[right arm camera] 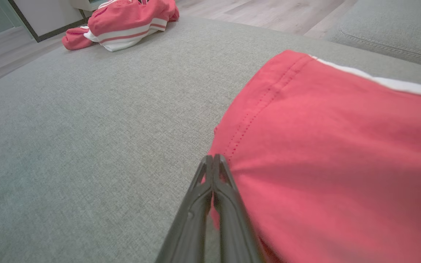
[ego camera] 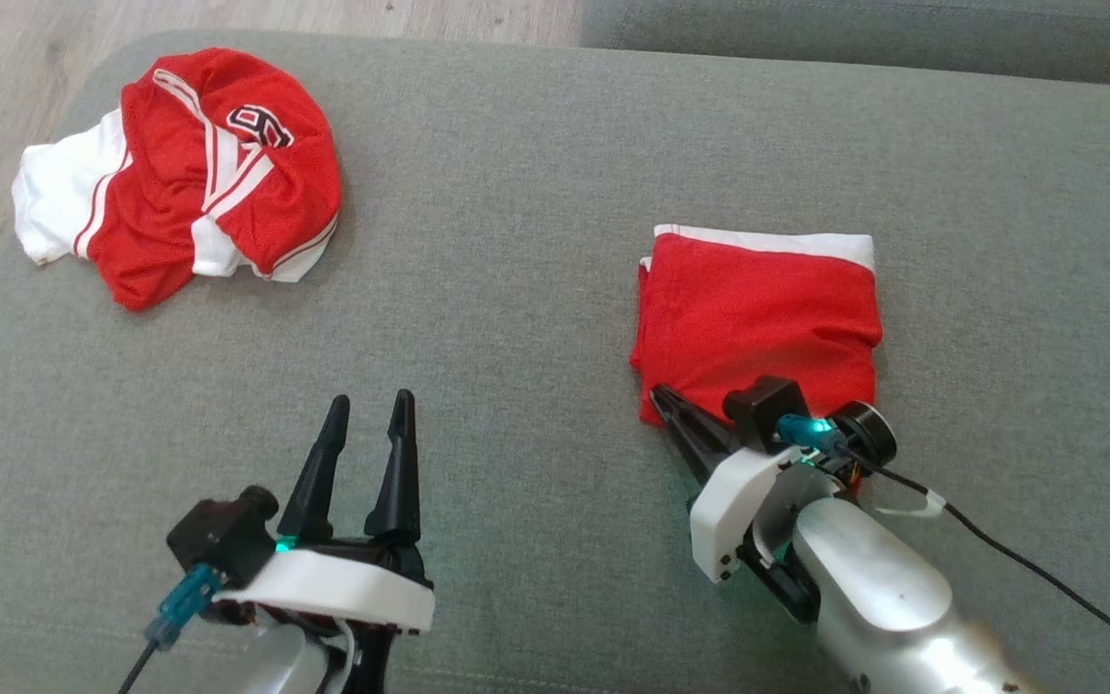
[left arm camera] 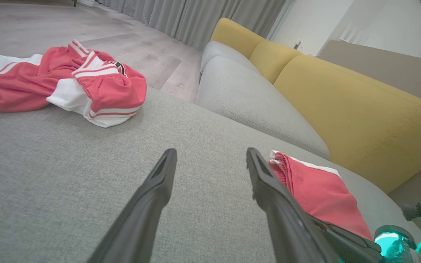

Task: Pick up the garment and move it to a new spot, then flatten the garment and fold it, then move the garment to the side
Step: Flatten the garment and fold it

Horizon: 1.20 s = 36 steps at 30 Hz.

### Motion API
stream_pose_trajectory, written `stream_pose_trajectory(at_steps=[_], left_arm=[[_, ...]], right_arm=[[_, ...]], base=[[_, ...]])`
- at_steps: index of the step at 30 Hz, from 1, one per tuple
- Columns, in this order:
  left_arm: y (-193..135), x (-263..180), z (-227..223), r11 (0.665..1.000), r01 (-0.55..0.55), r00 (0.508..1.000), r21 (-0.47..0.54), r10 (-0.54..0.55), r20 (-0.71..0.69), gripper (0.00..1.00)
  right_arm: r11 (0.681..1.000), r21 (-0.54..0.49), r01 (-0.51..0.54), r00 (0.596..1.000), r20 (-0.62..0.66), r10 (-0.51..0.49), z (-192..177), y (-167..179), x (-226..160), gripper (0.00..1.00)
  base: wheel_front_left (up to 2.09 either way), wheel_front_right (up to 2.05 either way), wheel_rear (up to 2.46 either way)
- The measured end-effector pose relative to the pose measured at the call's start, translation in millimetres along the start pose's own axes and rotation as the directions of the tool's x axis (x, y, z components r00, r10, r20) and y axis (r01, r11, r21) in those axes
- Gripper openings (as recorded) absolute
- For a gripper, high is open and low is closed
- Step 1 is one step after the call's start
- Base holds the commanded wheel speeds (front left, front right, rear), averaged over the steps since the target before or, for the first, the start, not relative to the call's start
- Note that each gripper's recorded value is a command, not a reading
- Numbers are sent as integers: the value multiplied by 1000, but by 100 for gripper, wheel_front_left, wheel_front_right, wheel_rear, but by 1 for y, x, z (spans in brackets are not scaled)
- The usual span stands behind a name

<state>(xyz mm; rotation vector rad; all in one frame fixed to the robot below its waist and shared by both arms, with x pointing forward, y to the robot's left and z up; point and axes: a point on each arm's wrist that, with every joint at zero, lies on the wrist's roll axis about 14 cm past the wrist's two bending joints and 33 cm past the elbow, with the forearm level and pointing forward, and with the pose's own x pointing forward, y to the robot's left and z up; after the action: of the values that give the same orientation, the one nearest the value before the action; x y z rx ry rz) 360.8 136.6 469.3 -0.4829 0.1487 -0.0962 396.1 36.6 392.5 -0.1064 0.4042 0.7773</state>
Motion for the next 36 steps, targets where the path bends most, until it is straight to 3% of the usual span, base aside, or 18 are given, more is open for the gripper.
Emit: stream_pose_trajectory(at_steps=[9,10,12,13,19,24,29,36], left_arm=[[-1,4,-2,1000,-1,1000,-3,1,-5,100],[-1,4,-2,1000,0,1000,-3,0,-4,100],[-1,6,0,1000,3,1000,-1,-3,1,100],[-3,7,0,1000,9,1000,5,-9,4,100],[-15,10,5,998,52,998,19,-52,20,100],[-25,12,5,996,83,996,44,-84,22,100],[-31,12,1,993,98,995,67,-99,15,100],[-18,2,-16,991,68,998,119,-65,-27,100]], right_arm=[[1000,-6,-25,1000,16,25,4,1,6,0],[1000,-9,-21,999,33,21,8,0,5,5],[1000,-17,-9,998,66,10,16,-4,4,74],[1000,-16,-1,997,83,2,20,-7,3,100],[998,12,57,976,208,-58,54,-22,-10,100],[984,86,154,939,297,-172,75,-50,-33,100],[942,173,286,894,305,-327,59,-80,-70,100],[871,280,405,832,283,-478,26,-96,-120,100]], base=[[0,0,0],[0,0,0],[0,0,0],[0,0,0],[0,0,0],[0,0,0],[0,0,0],[0,0,0]])
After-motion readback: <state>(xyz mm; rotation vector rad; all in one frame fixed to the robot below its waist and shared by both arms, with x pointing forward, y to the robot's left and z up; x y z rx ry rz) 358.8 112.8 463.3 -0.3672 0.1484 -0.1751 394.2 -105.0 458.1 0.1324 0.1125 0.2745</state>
